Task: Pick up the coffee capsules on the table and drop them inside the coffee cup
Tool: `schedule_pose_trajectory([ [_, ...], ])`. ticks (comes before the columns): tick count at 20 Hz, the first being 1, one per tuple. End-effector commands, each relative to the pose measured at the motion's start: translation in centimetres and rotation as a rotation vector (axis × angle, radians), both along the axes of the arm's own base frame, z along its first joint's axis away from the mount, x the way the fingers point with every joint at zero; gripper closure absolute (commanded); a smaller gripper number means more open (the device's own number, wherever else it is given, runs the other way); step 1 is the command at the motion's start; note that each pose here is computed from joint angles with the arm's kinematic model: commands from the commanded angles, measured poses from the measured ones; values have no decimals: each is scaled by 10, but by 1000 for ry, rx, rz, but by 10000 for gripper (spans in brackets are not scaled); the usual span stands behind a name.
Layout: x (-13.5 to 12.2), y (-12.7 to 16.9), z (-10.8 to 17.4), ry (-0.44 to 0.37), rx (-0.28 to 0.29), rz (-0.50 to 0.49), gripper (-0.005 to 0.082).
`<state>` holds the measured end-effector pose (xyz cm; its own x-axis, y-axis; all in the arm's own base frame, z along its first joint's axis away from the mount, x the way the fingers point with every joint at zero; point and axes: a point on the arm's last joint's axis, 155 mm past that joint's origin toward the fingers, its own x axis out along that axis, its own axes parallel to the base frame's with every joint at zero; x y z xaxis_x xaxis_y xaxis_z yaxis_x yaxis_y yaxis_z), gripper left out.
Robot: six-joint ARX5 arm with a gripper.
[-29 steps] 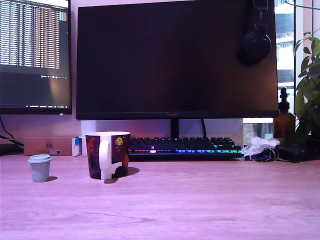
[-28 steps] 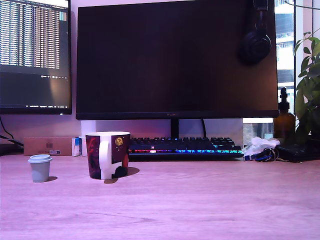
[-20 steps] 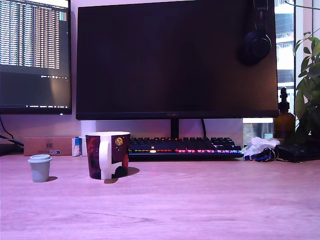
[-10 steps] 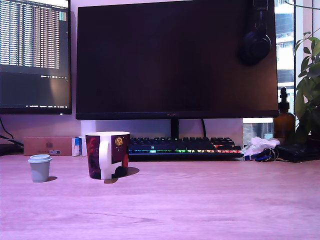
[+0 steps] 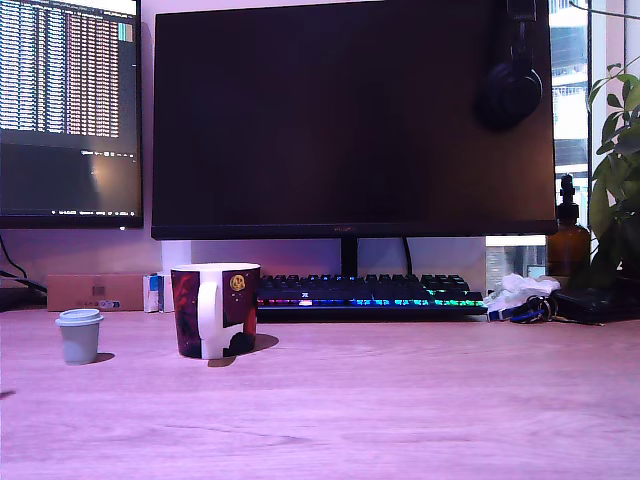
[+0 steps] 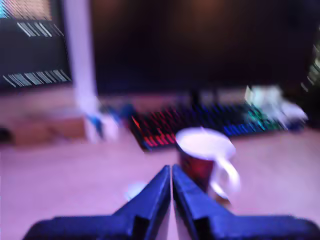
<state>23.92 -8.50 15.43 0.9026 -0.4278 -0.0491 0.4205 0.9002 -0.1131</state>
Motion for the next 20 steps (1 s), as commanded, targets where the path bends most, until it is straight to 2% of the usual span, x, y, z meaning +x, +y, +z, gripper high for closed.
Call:
schedule_pose_trajectory([
  [1, 1, -5, -11, 45, 2, -20, 790],
  [4, 2, -10, -22, 83, 24, -41, 790],
  [12, 7, -10, -38, 151, 32, -40, 790],
  [16, 12, -1, -39, 143, 39, 18, 790],
  [20, 13, -1, -44, 163, 41, 16, 790],
])
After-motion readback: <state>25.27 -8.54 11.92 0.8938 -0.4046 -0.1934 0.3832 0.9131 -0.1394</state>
